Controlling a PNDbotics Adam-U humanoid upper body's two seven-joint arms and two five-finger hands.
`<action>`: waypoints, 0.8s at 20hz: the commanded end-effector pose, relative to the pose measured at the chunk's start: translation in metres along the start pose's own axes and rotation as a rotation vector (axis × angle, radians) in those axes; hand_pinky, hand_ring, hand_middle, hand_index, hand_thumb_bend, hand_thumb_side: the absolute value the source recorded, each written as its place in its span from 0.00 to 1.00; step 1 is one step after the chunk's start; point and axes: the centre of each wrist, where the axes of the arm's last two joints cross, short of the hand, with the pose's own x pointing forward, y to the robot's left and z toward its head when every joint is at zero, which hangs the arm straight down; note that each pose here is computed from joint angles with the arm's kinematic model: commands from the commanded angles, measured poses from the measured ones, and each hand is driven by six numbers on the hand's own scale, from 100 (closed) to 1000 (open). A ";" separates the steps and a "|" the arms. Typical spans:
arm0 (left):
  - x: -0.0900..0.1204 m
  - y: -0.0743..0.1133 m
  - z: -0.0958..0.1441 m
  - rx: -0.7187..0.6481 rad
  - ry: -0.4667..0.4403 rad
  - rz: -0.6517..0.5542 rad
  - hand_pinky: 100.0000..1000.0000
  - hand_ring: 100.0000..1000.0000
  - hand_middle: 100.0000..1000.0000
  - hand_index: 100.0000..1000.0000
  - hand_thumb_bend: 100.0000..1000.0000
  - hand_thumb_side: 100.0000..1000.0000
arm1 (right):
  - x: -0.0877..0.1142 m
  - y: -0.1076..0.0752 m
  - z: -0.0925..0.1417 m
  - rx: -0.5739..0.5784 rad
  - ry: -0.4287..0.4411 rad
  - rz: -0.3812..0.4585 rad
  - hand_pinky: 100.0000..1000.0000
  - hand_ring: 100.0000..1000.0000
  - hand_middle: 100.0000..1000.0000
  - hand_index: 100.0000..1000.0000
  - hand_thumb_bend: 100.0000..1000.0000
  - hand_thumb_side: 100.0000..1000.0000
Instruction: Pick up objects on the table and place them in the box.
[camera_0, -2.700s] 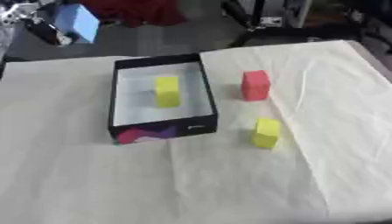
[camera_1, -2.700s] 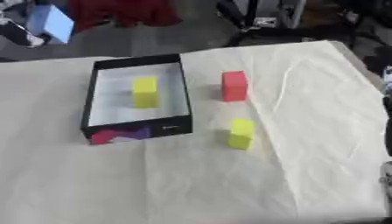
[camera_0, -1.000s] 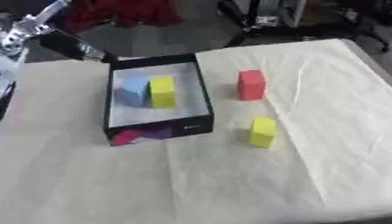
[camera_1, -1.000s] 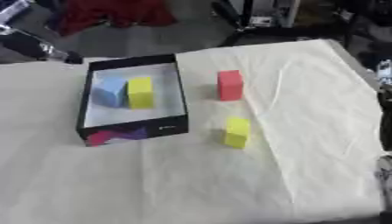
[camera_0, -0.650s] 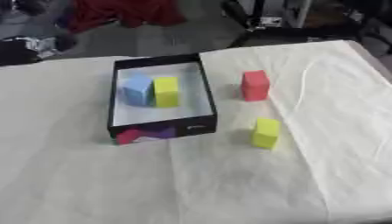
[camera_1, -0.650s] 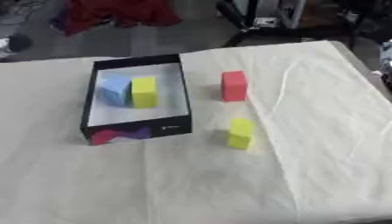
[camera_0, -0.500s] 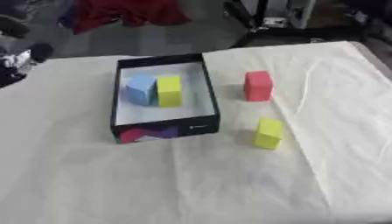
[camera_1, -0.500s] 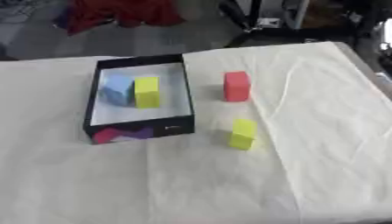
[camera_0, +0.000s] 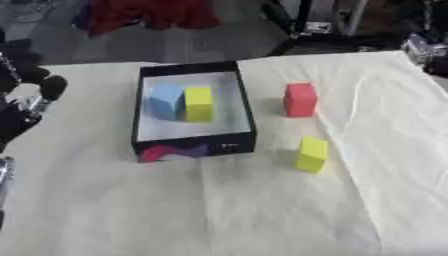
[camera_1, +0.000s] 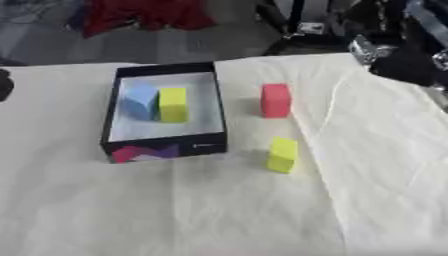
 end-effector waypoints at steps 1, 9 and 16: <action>0.005 -0.002 0.000 -0.015 -0.015 0.015 0.56 0.52 0.56 0.77 0.85 0.59 | -0.007 0.001 -0.011 0.119 0.014 0.053 0.80 0.80 0.75 0.94 0.00 0.55; -0.001 -0.009 0.006 -0.038 0.018 0.039 0.56 0.52 0.56 0.77 0.85 0.60 | -0.031 0.030 -0.035 0.264 0.055 0.067 0.81 0.82 0.77 0.95 0.00 0.63; -0.003 -0.012 0.007 -0.054 0.033 0.041 0.56 0.52 0.56 0.77 0.85 0.60 | -0.045 0.052 -0.045 0.358 0.070 0.079 0.83 0.85 0.80 0.97 0.11 0.66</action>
